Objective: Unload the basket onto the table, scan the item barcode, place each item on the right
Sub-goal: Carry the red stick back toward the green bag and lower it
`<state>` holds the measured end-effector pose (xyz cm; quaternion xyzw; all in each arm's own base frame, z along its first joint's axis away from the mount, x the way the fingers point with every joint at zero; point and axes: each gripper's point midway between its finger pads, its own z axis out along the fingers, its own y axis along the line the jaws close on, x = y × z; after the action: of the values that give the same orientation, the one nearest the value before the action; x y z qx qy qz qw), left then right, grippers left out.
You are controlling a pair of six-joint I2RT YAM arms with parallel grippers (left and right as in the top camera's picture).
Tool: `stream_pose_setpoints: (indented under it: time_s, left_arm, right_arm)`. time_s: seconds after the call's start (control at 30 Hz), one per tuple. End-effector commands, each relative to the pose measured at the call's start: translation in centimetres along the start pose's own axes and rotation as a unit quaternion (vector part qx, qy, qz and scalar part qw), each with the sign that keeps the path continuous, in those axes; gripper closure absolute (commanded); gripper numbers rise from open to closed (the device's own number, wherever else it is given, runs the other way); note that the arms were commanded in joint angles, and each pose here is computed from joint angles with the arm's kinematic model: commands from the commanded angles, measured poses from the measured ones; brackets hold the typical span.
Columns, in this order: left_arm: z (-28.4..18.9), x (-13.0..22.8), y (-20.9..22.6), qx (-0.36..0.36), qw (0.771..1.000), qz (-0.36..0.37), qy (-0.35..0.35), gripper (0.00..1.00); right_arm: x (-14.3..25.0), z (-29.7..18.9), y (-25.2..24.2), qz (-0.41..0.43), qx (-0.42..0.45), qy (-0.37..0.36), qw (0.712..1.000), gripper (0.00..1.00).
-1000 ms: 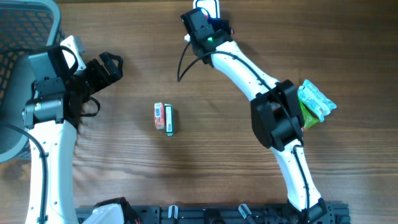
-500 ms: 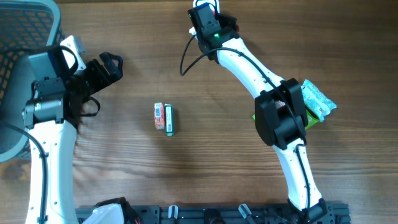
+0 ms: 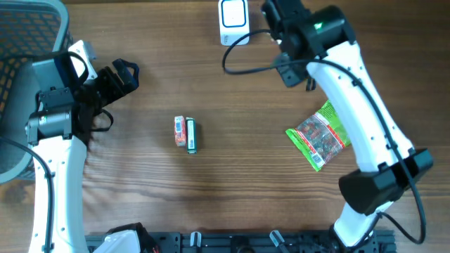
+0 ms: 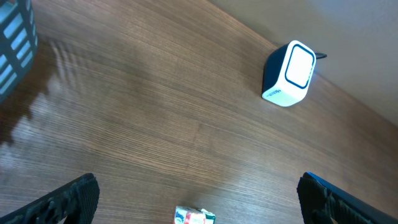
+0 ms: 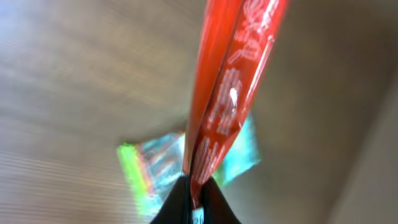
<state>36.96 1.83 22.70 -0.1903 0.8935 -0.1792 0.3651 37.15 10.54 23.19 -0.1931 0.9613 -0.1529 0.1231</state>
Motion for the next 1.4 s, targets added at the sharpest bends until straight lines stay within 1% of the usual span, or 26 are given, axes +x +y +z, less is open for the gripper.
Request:
stream_pose_setpoints:
  time_s: [0.0,0.07,0.2,0.3,0.4,0.43,0.5,0.53,0.57,0.6,0.63,0.7,0.8,0.83,0.93,0.97,1.0,1.03,1.1,1.17,1.23,1.3,1.37]
  left_arm:
    - [-0.2,-0.6,0.0,-0.002,1.0,0.009,-0.008,0.0]
    - [-0.2,-0.6,0.0,-0.002,1.0,0.009,-0.008,0.0]
    - [-0.2,-0.6,0.0,-0.002,1.0,0.009,-0.008,0.0]
    - [-0.2,-0.6,0.0,-0.002,1.0,0.009,-0.008,0.0]
    - [-0.2,-0.6,0.0,-0.002,1.0,0.009,-0.008,0.0]
    - [-0.2,-0.6,0.0,-0.002,1.0,0.009,-0.008,0.0]
    - [-0.2,-0.6,0.0,-0.002,1.0,0.009,-0.008,0.0]
    - [-0.2,-0.6,0.0,-0.002,1.0,0.009,-0.008,0.0]
    - [-0.2,-0.6,0.0,-0.002,1.0,0.009,-0.008,0.0]
    - [-0.2,-0.6,0.0,-0.002,1.0,0.009,-0.008,0.0]
    - [-0.2,-0.6,0.0,-0.002,1.0,0.009,-0.008,0.0]
    - [-0.2,-0.6,0.0,-0.002,1.0,0.009,-0.008,0.0]
    - [-0.2,-0.6,0.0,-0.002,1.0,0.009,-0.008,0.0]
    - [-0.2,-0.6,0.0,-0.002,1.0,0.009,-0.008,0.0]
    - [-0.2,-0.6,0.0,-0.002,1.0,0.009,-0.008,0.0]
    - [-0.2,-0.6,0.0,-0.002,1.0,0.009,-0.008,0.0]
    - [-0.2,-0.6,0.0,-0.002,1.0,0.009,-0.008,0.0]
    - [-0.2,-0.6,0.0,-0.002,1.0,0.009,-0.008,0.0]
    - [-0.2,-0.6,0.0,-0.002,1.0,0.009,-0.008,0.0]
    - [-0.2,-0.6,0.0,-0.002,1.0,0.009,-0.008,0.0]
    - [-0.2,-0.6,0.0,-0.002,1.0,0.009,-0.008,0.0]
    - [-0.2,-0.6,0.0,-0.002,1.0,0.009,-0.008,0.0]
    - [-0.2,-0.6,0.0,-0.002,1.0,0.009,-0.008,0.0]
  right_arm:
    - [2.0,3.8,1.9,0.124,-0.072,0.077,0.987,0.96]
    - [3.2,6.3,1.6,0.154,-0.065,0.106,0.98,0.96]
    - [6.8,10.3,2.3,0.16,-0.055,0.171,0.971,0.96]
    - [9.3,12.8,2.3,0.155,-0.035,0.202,0.966,0.96]
    - [10.7,14.8,2.7,0.154,-0.031,0.214,0.964,0.96]
    - [10.9,15.4,2.9,0.156,-0.031,0.213,0.964,0.89]
    - [11.2,16.1,3.0,0.158,-0.031,0.212,0.964,0.72]
    - [11.3,16.4,3.0,0.16,-0.031,0.211,0.964,0.44]
    - [11.2,16.5,3.0,0.161,-0.031,0.209,0.964,0.34]
    - [11.2,16.5,3.0,0.162,-0.031,0.208,0.964,0.32]
    - [11.0,16.6,3.0,0.163,-0.032,0.204,0.965,0.27]
    - [9.8,17.0,3.4,0.174,-0.047,0.182,0.967,0.27]
    - [8.0,17.2,5.0,0.189,-0.098,0.154,0.965,0.28]
    - [7.5,17.2,5.6,0.193,-0.116,0.147,0.963,0.3]
    - [5.5,16.6,8.1,0.205,-0.198,0.121,0.951,0.34]
    - [5.1,16.5,8.4,0.207,-0.211,0.116,0.948,0.36]
    - [4.8,16.5,8.7,0.209,-0.22,0.111,0.946,0.41]
    - [4.6,16.5,8.7,0.219,-0.219,0.109,0.945,0.46]
    - [4.6,16.5,8.9,0.22,-0.217,0.108,0.945,0.5]
    - [4.8,17.0,9.2,0.218,-0.215,0.108,0.946,0.51]
    - [5.4,17.8,9.5,0.219,-0.213,0.109,0.946,0.51]
    - [6.6,19.1,9.1,0.228,-0.185,0.116,0.949,0.48]
    - [8.1,20.1,8.6,0.226,-0.155,0.129,0.953,0.49]
